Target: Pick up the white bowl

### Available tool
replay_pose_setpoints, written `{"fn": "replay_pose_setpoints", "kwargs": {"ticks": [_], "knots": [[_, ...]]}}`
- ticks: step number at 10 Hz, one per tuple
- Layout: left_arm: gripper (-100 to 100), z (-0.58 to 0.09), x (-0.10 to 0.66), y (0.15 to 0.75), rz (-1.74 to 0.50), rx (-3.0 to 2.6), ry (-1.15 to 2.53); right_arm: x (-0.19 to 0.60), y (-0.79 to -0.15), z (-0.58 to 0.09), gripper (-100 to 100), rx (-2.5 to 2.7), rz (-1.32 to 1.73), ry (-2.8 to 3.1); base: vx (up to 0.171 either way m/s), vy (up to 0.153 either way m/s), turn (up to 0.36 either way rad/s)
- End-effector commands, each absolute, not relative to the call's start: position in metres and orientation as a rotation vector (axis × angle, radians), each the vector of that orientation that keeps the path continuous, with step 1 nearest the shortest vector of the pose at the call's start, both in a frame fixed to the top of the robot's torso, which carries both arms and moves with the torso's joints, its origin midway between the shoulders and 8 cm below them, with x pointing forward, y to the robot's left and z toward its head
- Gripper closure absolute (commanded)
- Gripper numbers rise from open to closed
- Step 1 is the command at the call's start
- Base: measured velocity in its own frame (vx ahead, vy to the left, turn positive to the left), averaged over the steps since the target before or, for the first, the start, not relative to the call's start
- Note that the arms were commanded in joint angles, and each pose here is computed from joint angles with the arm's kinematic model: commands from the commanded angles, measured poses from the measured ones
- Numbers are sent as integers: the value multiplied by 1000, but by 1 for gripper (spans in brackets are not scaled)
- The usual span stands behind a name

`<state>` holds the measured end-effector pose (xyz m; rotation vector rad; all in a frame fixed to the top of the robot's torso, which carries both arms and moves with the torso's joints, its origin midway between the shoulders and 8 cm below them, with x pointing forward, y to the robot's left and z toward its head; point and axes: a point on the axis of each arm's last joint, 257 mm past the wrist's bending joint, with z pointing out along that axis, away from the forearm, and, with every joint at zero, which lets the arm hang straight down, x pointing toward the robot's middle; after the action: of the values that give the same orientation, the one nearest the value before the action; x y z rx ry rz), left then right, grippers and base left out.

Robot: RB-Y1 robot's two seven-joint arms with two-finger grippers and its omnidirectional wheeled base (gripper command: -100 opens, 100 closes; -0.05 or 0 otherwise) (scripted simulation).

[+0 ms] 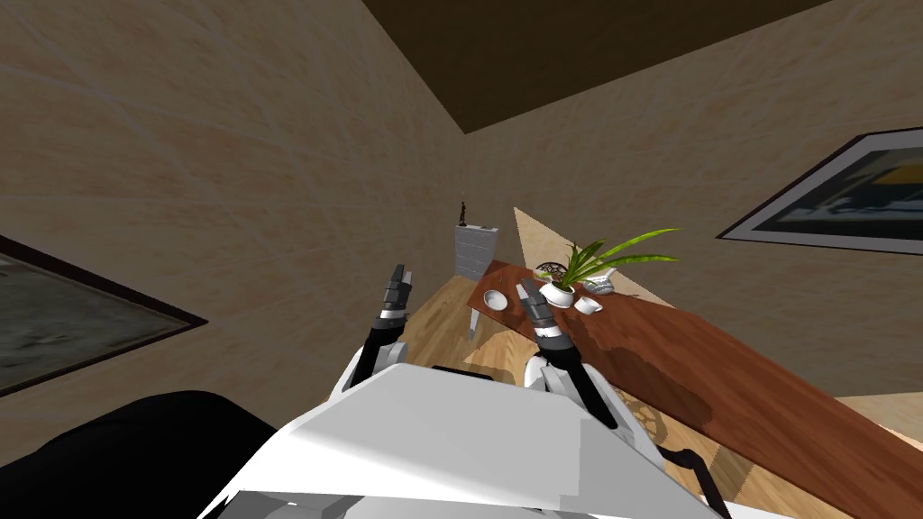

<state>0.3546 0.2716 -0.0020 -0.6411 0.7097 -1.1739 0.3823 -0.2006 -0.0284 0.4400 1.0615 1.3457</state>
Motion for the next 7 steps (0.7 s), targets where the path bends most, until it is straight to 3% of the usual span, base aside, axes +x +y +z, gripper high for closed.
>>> {"fn": "replay_pose_setpoints", "kwargs": {"ticks": [1, 7], "knots": [[0, -2, 355, 272, -1174, -641, 710, 386, -192, -47, -100, 405, 1318, 1137, -110, 52, 31], [0, -2, 355, 272, -1174, -641, 710, 393, -180, -105, -100, 298, 1219, 1356, -66, 51, 27]]}}
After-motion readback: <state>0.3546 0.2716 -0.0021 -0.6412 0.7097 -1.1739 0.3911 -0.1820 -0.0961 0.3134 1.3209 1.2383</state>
